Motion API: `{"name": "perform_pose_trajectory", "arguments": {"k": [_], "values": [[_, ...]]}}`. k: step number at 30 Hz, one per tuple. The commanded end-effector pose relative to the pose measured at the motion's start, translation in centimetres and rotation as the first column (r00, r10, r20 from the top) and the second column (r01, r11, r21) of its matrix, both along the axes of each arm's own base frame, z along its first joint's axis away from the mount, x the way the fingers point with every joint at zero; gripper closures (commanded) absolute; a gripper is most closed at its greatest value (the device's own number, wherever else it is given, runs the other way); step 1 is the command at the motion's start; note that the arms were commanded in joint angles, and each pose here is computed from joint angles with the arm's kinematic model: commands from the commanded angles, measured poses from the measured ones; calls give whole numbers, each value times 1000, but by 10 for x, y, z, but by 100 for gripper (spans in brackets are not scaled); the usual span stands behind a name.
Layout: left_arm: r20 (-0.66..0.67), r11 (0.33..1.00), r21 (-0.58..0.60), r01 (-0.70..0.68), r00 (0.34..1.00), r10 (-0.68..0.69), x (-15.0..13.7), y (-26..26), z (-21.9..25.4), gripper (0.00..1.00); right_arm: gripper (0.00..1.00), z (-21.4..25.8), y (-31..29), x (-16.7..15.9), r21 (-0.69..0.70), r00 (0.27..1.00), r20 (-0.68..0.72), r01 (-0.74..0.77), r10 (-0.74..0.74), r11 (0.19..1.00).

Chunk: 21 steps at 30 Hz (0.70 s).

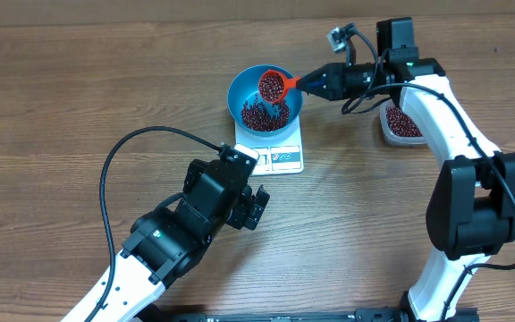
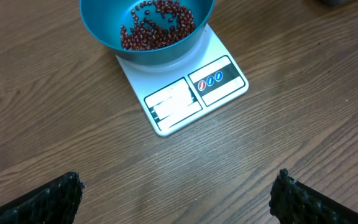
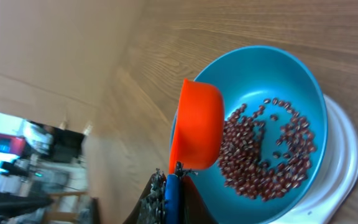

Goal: Scoop item into bowl and weigh 150g on scale
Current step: 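Carry the scoop left and tilt it over the teal bowl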

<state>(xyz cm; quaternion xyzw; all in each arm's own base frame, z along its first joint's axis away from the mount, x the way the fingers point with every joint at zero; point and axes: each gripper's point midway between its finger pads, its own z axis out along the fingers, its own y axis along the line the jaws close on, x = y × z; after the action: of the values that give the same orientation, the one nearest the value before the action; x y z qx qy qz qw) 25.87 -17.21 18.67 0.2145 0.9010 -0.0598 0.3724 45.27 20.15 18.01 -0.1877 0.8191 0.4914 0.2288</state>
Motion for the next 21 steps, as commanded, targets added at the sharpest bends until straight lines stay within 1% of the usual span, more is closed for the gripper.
{"name": "perform_pose_trajectory", "arguments": {"k": [1, 9, 16, 21], "values": [[-7, 1000, 11, 10, 1000, -10, 0, 0, -4, 1, 96, 3, -1, 9, -64, 989, 143, -25, 34, 998], [-7, 1000, 11, 10, 1000, -10, 0, 0, -4, 1, 96, 1, -2, 11, -137, 937, 324, -93, 133, 986], [-7, 1000, 11, 10, 1000, -10, 0, 0, -4, 0, 96, 2, -2, 11, -197, 860, 460, -145, 222, 970], [-7, 1000, 11, 11, 1000, -11, 0, 0, -4, 0, 96, 5, -2, 16, -235, 788, 553, -162, 269, 958]]}}
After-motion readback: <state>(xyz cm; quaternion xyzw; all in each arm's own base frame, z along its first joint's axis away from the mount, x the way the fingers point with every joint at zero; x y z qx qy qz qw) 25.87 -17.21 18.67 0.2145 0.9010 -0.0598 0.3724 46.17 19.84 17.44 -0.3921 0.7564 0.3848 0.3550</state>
